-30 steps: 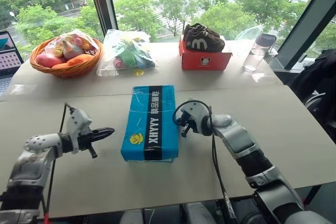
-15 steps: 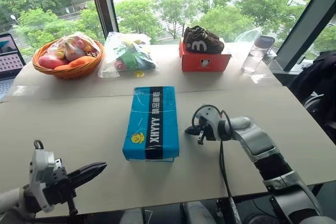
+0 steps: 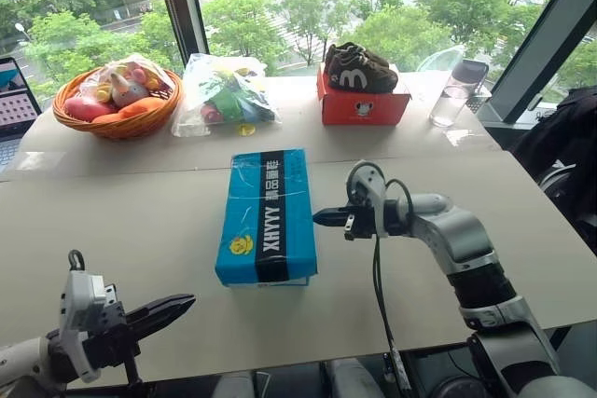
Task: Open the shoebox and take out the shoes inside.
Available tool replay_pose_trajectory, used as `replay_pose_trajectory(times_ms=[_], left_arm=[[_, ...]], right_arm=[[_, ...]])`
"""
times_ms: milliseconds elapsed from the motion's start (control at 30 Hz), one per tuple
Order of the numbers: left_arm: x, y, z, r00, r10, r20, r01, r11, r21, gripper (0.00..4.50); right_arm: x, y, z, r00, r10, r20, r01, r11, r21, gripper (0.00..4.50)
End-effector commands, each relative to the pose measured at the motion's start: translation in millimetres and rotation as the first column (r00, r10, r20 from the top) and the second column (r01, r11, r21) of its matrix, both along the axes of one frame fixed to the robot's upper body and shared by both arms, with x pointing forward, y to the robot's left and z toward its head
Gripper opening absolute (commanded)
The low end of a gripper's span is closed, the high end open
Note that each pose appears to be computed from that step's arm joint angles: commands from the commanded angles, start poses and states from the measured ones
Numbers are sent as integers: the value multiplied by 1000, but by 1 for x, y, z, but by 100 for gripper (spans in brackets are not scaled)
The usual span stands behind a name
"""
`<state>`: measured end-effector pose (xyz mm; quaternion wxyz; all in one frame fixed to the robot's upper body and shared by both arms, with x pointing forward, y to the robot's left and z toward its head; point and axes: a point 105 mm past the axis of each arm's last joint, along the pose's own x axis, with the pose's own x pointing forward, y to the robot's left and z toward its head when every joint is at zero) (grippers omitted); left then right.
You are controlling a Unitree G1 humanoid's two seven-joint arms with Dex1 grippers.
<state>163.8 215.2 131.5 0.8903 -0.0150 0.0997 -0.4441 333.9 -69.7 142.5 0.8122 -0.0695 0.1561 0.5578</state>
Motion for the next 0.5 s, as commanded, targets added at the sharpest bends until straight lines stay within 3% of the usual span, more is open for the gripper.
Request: replay_pose_trajectory(times_ms=[33, 500], left_arm=[[1, -7, 6, 999, -28, 38, 28, 999, 16, 5], [5, -10, 1, 999, -7, 45, 7, 1000, 18, 5]], right_arm=[[-3, 6, 26, 997, 29, 71, -33, 998, 47, 0], [-15, 31, 75, 976, 117, 182, -135, 987, 85, 0]])
